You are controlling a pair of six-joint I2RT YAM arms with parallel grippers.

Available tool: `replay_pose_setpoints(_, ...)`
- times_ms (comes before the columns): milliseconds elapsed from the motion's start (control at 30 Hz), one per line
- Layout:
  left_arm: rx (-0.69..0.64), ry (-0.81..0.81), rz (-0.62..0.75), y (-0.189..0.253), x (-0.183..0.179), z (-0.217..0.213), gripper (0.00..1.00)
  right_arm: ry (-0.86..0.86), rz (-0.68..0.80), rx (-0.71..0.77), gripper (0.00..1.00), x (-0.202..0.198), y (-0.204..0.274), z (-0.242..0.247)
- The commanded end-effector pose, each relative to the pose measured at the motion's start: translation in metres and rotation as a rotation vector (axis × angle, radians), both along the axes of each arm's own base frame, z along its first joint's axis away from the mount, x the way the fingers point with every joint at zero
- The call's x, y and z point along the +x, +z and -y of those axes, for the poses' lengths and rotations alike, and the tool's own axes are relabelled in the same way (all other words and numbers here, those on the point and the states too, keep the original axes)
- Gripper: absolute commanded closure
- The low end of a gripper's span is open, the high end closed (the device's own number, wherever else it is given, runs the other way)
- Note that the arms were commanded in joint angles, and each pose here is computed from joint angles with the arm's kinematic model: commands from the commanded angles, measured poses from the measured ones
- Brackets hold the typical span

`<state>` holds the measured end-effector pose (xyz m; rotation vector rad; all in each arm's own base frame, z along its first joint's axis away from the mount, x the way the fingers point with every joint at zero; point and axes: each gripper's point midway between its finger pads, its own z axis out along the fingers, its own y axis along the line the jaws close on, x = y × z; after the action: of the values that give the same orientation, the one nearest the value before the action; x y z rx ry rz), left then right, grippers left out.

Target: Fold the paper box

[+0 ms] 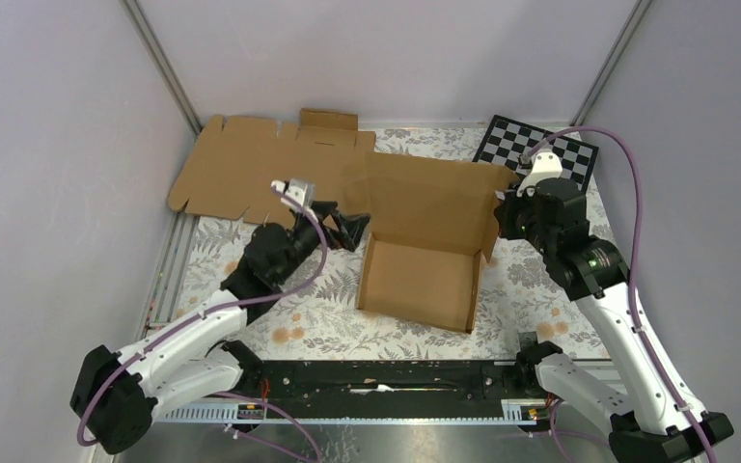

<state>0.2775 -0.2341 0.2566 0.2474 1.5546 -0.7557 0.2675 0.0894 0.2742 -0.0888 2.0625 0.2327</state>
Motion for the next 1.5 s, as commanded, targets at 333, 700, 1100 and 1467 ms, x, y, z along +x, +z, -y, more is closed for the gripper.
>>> replay_pose_setpoints(333, 0.087, -0.135, -0.267, 0.053, 0.042, -0.012, 0.01, 0.047, 0.099, 0.020, 1.00, -0.001, 0.019, -0.006)
replay_pose_setpoints(700, 0.203, -0.240, -0.186, 0.081, 0.038, -0.006, 0.03, 0.092, 0.087, 0.034, 1.00, -0.004, 0.011, -0.013)
replay_pose_setpoints(1100, 0.274, -0.244, -0.285, 0.059, 0.068, 0.005, 0.20, 0.106, 0.086, 0.049, 1.00, -0.005, 0.011, -0.017)
replay_pose_setpoints(1467, 0.325, -0.332, -0.346, 0.032, 0.081, 0.014, 0.31, 0.117, 0.079, 0.053, 1.00, -0.005, 0.009, -0.020)
